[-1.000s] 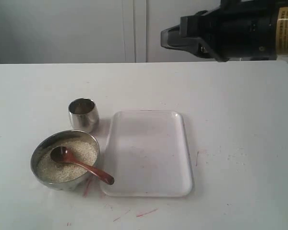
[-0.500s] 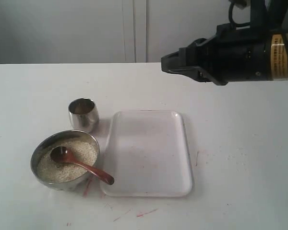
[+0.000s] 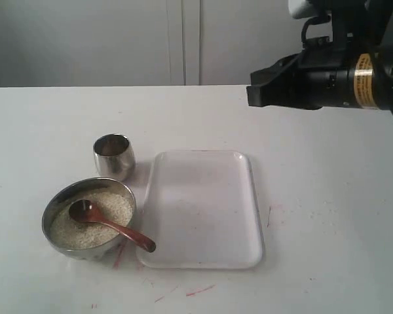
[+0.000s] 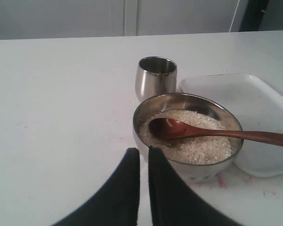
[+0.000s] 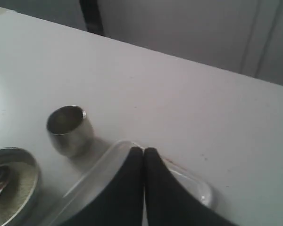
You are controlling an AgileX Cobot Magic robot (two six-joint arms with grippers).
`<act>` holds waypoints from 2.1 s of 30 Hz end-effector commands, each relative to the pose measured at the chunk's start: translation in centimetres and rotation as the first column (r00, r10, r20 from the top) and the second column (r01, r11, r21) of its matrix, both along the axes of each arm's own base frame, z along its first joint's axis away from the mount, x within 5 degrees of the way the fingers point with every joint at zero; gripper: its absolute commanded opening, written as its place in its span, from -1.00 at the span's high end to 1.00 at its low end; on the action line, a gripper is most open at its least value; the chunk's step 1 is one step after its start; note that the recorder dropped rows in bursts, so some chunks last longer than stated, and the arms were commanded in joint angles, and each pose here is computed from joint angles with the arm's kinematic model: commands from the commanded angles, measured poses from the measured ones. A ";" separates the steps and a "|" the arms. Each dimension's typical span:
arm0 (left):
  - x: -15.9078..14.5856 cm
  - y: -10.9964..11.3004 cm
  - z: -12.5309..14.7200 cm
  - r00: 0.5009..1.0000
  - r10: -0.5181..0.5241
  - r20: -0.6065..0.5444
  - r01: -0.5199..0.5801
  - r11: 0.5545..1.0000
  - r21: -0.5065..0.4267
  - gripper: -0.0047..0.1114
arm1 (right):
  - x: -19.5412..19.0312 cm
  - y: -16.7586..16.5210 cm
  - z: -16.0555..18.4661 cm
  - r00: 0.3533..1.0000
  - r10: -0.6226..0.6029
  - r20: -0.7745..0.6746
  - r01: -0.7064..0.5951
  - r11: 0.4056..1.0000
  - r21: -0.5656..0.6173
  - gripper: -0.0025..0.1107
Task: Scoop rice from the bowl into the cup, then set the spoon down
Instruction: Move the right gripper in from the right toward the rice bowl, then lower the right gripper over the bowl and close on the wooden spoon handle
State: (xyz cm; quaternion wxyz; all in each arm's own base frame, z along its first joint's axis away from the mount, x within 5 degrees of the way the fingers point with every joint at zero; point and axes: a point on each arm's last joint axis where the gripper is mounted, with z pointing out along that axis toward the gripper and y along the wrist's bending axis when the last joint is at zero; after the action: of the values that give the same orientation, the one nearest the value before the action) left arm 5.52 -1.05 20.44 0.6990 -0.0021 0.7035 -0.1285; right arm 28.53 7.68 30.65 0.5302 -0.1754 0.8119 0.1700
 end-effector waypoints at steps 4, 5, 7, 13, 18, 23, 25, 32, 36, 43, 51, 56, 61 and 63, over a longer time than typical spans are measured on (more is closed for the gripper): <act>0.0 0.0 0.2 1.000 -0.006 0.000 0.006 1.000 -0.010 0.67 | 0.0 1.2 -0.6 0.993 0.098 -0.070 -0.092 0.992 0.081 0.96; 0.0 0.0 0.2 1.000 -0.006 0.000 0.006 1.000 -0.010 0.67 | 0.2 1.6 -0.7 0.988 0.122 -0.099 -0.110 0.987 0.117 0.96; 0.0 0.0 0.2 1.000 -0.006 0.000 0.006 1.000 -0.010 0.67 | 0.7 2.2 -1.3 0.973 0.181 -0.146 -0.157 0.974 0.161 0.96; 0.0 0.0 0.2 1.000 -0.006 0.000 0.006 1.000 -0.010 0.67 | 1.5 4.3 -3.8 0.861 0.388 -0.330 -0.264 0.894 0.362 0.96; 0.0 0.0 0.2 1.000 -0.006 0.000 0.006 1.000 -0.010 0.67 | -0.9 8.0 -2.8 0.776 0.549 -0.311 -0.422 0.818 0.391 0.96; 0.0 0.0 0.2 1.000 -0.006 0.000 0.006 1.000 -0.010 0.67 | -4.6 12.0 0.0 0.790 0.588 -0.172 -0.536 0.799 0.272 0.96; 0.0 0.0 0.2 1.000 -0.006 0.000 0.006 1.000 -0.010 0.67 | -5.0 12.8 0.4 0.822 0.557 -0.113 -0.531 0.824 0.197 0.96; 0.0 0.0 0.2 1.000 -0.006 0.000 0.006 1.000 -0.010 0.67 | -4.0 12.9 -0.8 0.926 0.349 0.146 -0.293 0.906 -0.307 0.96; 0.0 0.0 0.2 1.000 -0.006 0.000 0.006 1.000 -0.010 0.67 | -4.4 10.7 -3.4 0.989 0.122 0.086 -0.025 0.704 -0.710 0.96; 0.0 0.0 0.2 1.000 -0.006 0.000 0.006 1.000 -0.010 0.67 | -8.4 13.4 -3.2 0.866 0.172 -0.469 -0.422 0.754 -0.503 0.96; 0.0 0.0 0.2 1.000 -0.006 0.000 0.006 1.000 -0.010 0.67 | -8.0 17.0 -4.8 0.835 0.174 -0.522 -0.460 0.742 -0.488 0.96; 0.0 0.0 0.2 1.000 -0.006 0.000 0.006 1.000 -0.010 0.67 | -7.1 18.6 -4.4 0.837 0.194 -0.512 -0.457 0.762 -0.459 0.96; 0.0 0.0 0.2 1.000 -0.006 0.000 0.006 1.000 -0.010 0.67 | -6.2 20.5 -4.5 0.813 0.199 -0.548 -0.465 0.788 -0.403 0.96; 0.0 0.0 0.2 1.000 -0.006 0.000 0.006 1.000 -0.010 0.67 | -6.0 21.1 -4.8 0.794 0.189 -0.577 -0.471 0.792 -0.388 0.96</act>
State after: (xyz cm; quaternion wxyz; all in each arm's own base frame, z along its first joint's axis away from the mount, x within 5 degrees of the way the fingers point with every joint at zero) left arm 5.52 -1.05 20.44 0.6990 -0.0021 0.7035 -0.1285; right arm 22.50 27.90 26.13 0.2076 -0.4070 0.8866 0.0716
